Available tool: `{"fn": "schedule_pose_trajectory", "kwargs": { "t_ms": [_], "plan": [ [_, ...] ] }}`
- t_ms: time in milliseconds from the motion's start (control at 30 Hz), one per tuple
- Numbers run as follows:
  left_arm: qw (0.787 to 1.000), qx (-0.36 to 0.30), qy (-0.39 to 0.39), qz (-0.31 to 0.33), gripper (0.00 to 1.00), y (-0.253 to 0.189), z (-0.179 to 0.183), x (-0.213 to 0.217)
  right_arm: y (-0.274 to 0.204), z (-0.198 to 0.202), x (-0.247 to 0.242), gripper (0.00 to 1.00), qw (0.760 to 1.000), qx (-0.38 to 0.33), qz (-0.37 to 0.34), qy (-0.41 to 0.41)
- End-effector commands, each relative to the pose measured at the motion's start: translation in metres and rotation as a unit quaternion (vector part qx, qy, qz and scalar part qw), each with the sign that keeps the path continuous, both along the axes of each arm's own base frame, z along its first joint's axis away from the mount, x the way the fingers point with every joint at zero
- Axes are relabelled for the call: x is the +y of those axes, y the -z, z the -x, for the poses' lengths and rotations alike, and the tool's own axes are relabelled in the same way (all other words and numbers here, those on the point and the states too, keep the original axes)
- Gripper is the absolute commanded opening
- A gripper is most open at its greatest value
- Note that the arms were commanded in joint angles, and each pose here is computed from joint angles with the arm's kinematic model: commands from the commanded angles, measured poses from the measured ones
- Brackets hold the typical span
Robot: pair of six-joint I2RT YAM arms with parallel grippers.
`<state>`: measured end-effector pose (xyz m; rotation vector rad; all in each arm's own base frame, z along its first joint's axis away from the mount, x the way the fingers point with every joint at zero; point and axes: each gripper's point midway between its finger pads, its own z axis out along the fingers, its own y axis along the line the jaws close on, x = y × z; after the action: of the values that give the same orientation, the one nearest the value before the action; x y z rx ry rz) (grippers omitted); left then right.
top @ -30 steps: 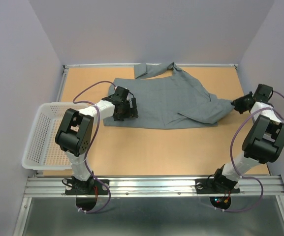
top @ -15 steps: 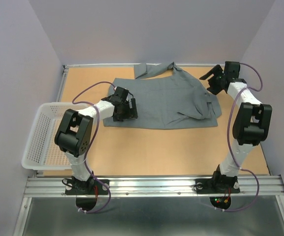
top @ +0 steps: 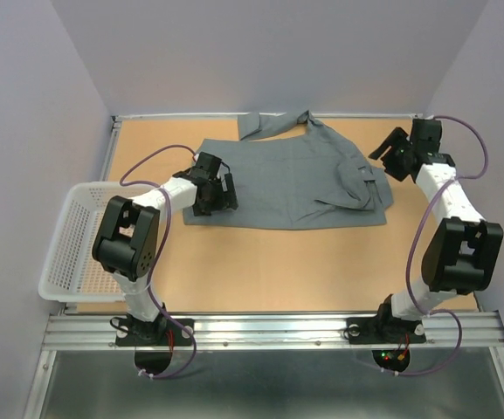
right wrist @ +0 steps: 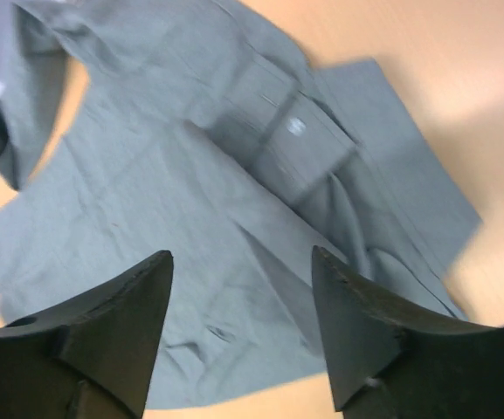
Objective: Fold and stack the long sleeve shirts
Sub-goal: Fold the shirt
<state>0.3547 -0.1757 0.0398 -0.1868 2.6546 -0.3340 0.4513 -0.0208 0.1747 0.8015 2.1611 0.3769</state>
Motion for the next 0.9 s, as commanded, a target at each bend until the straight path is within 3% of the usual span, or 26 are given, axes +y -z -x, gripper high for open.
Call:
{"fn": "schedule_pose_trajectory", "kwargs": {
  "t_ms": [0, 133, 500, 700, 867],
  "plan": [
    [1.0, -0.017, -0.006, -0.01, 0.94, -0.012, -0.007, 0.008, 0.057, 0.056, -0.004, 0.64, 0.996, 0.084, -0.002, 0.03],
    [1.0, -0.003, -0.006, -0.01, 0.94, 0.001, -0.001, 0.008, 0.092, 0.09, -0.004, 0.49, 0.991, 0.121, -0.004, 0.052],
    [0.999, 0.043, -0.006, -0.009, 0.94, 0.033, 0.035, 0.017, 0.163, 0.14, -0.027, 0.43, 0.974, 0.185, -0.018, 0.131],
    [0.997, 0.079, 0.01, -0.001, 0.94, 0.044, 0.073, 0.022, 0.149, 0.156, -0.065, 0.47, 0.968, 0.175, 0.001, 0.178],
    [0.996, 0.062, 0.061, -0.014, 0.94, 0.022, 0.09, 0.016, 0.079, 0.117, -0.064, 0.55, 0.987, 0.081, 0.0, 0.136]
  ]
}}
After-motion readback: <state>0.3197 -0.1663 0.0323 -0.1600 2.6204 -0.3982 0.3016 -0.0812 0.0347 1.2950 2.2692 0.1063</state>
